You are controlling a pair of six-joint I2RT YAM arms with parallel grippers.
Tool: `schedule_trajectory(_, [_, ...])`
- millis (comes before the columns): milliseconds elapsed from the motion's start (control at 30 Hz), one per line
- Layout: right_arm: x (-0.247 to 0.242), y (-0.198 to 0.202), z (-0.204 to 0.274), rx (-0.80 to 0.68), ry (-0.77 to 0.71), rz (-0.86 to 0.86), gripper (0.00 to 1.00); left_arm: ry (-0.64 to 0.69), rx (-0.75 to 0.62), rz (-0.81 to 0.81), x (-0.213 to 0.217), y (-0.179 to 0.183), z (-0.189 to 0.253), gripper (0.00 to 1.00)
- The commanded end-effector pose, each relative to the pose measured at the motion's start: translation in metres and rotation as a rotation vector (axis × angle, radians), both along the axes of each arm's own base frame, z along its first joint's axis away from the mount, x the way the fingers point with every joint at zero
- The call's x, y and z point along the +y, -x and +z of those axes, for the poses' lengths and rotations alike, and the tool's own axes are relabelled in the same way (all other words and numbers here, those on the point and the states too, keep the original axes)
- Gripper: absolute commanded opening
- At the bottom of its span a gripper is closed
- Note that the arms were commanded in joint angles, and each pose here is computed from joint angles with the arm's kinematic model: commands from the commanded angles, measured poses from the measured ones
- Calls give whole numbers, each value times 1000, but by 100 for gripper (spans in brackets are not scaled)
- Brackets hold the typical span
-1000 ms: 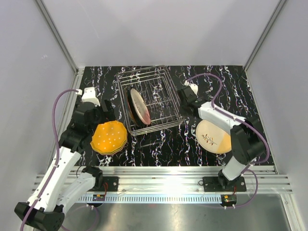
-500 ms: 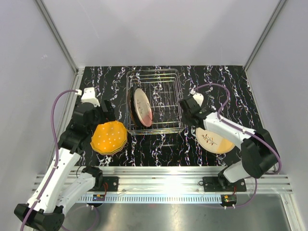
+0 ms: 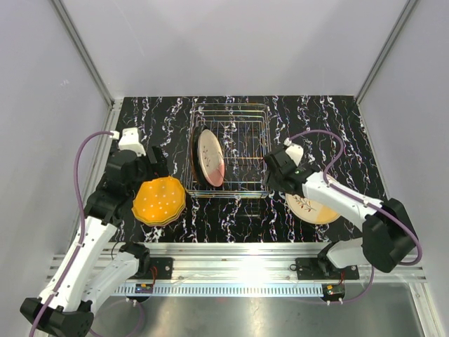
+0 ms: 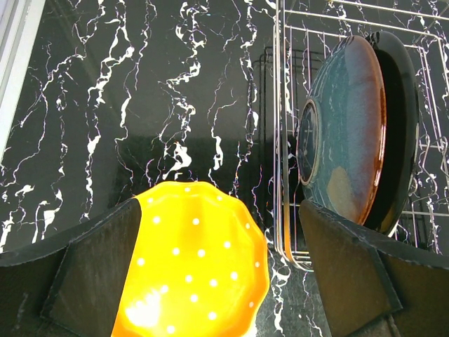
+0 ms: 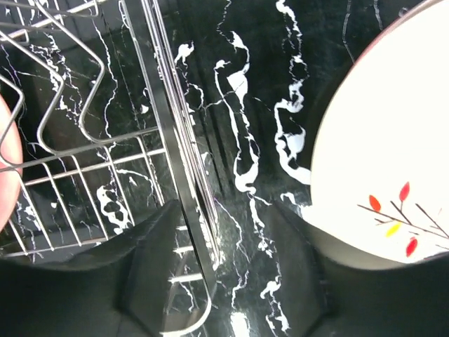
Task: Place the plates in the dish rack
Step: Move the dish rack
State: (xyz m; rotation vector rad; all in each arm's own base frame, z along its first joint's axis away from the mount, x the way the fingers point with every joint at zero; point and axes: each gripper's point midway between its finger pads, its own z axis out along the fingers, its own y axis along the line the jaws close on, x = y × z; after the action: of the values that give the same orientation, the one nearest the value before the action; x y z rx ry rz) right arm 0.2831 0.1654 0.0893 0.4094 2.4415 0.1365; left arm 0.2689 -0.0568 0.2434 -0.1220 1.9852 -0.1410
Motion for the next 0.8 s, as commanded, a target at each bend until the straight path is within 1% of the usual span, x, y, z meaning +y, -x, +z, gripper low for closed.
schedule_trajectory(0, [-3, -10, 44, -98, -9, -5, 68, 18, -34, -17, -5, -3, 6, 99])
schedule_trajectory(133, [-9, -7, 71, -162, -30, 7, 77, 15, -33, -13, -4, -3, 5, 99])
schedule_trajectory(167, [-12, -5, 83, -190, -44, 6, 78, 15, -37, -10, -4, -2, 6, 99])
schedule_trajectory(233, [-14, -2, 90, -218, -59, 22, 78, 15, -37, -12, -4, -2, 6, 99])
schedule_trajectory(267, [-14, 1, 103, -263, -77, 48, 77, 14, -35, -9, -3, -2, 6, 99])
schedule_trajectory(300, [-10, 7, 101, -264, -96, 90, 74, 14, -37, -9, -3, -3, 7, 99])
schedule_trajectory(333, [-2, 5, 112, -311, -135, 140, 71, 14, -37, -9, -3, -3, 6, 99])
schedule_trajectory(367, [2, 10, 127, -371, -147, 226, 66, 11, -34, -8, -3, -3, 6, 99])
schedule_trajectory(400, [19, 22, 124, -366, -206, 345, 64, 11, -33, -6, -3, -3, 5, 99])
schedule_trajectory(433, [32, 24, 139, -432, -255, 420, 62, 9, -30, -3, -2, -3, 5, 99])
schedule_trajectory(467, [38, 31, 150, -481, -266, 505, 58, 9, -31, -2, -2, -4, 5, 99])
schedule_trajectory(500, [54, 48, 150, -480, -320, 636, 56, 3, -29, 9, 0, -4, 6, 99])
schedule_trajectory(533, [67, 55, 162, -531, -352, 712, 55, -2, -31, 24, 3, -3, 7, 99])
schedule_trajectory(567, [73, 61, 168, -563, -350, 770, 54, 2, -43, 44, 7, -1, 12, 99])
schedule_trajectory(633, [97, 80, 181, -602, -382, 910, 55, -7, -68, 100, 17, 0, 15, 99])
schedule_trajectory(667, [108, 83, 178, -598, -364, 968, 55, -2, -86, 114, 21, 3, 19, 99])
schedule_trajectory(700, [119, 88, 191, -625, -378, 1017, 55, -6, -97, 142, 26, 5, 21, 99])
schedule_trajectory(733, [133, 100, 193, -626, -388, 1079, 55, -5, -112, 159, 30, 6, 24, 99])
schedule_trajectory(767, [147, 100, 185, -609, -371, 1131, 55, -3, -128, 177, 34, 9, 28, 99])
